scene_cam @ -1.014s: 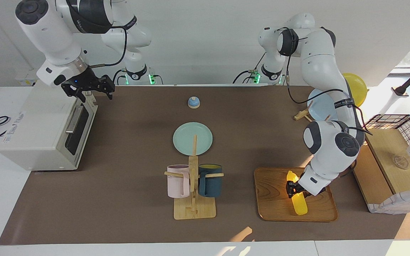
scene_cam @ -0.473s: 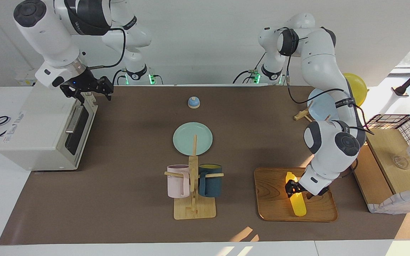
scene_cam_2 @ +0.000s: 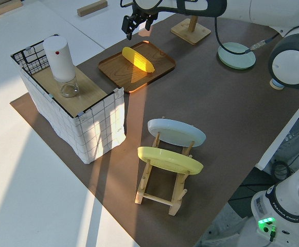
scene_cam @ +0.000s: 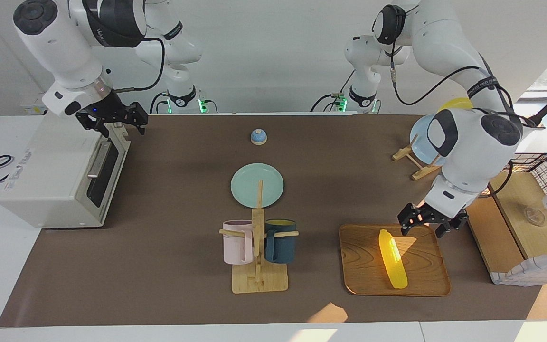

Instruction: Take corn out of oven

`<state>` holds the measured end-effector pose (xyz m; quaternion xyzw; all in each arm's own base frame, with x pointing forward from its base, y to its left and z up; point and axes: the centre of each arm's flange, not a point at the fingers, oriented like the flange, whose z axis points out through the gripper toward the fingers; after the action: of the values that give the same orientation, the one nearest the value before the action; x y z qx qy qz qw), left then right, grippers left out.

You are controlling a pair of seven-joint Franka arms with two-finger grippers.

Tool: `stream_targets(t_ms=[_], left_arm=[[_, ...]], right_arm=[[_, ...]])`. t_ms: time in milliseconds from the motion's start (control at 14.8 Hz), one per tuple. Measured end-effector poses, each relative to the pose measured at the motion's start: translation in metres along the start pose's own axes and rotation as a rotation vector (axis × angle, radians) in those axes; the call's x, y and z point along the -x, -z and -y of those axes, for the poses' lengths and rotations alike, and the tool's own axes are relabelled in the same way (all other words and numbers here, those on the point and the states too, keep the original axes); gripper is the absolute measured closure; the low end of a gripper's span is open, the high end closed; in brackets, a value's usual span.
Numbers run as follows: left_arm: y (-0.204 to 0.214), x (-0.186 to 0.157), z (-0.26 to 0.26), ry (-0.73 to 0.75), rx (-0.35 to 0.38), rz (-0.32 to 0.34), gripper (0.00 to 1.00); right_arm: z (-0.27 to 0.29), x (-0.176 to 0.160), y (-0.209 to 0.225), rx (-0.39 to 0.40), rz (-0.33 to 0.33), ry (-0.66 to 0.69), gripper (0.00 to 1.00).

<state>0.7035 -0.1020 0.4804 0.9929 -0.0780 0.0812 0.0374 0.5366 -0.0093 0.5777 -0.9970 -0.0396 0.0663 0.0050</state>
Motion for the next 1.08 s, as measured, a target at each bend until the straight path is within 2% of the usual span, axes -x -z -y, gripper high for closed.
stream_targets(t_ms=[203, 541, 811, 946, 1081], left_arm=[[0.039, 0.025, -0.003, 0.012, 0.006, 0.063, 0.00], [0.099, 0.056, -0.007, 0.021, 0.000, 0.123, 0.00], [0.161, 0.096, -0.009, 0.019, -0.017, 0.158, 0.00], [0.175, 0.121, -0.003, 0.031, -0.025, 0.175, 0.00], [0.170, 0.143, 0.001, 0.037, -0.032, 0.206, 0.00]], right_arm=[[-0.001, 0.000, 0.001, 0.000, -0.001, -0.001, 0.00], [0.000, 0.000, 0.002, 0.000, -0.003, -0.001, 0.00], [0.000, 0.000, 0.002, 0.000, -0.005, -0.001, 0.00], [0.000, 0.000, 0.003, 0.001, -0.006, 0.000, 0.00], [0.000, 0.000, 0.003, 0.001, -0.006, 0.001, 0.00]])
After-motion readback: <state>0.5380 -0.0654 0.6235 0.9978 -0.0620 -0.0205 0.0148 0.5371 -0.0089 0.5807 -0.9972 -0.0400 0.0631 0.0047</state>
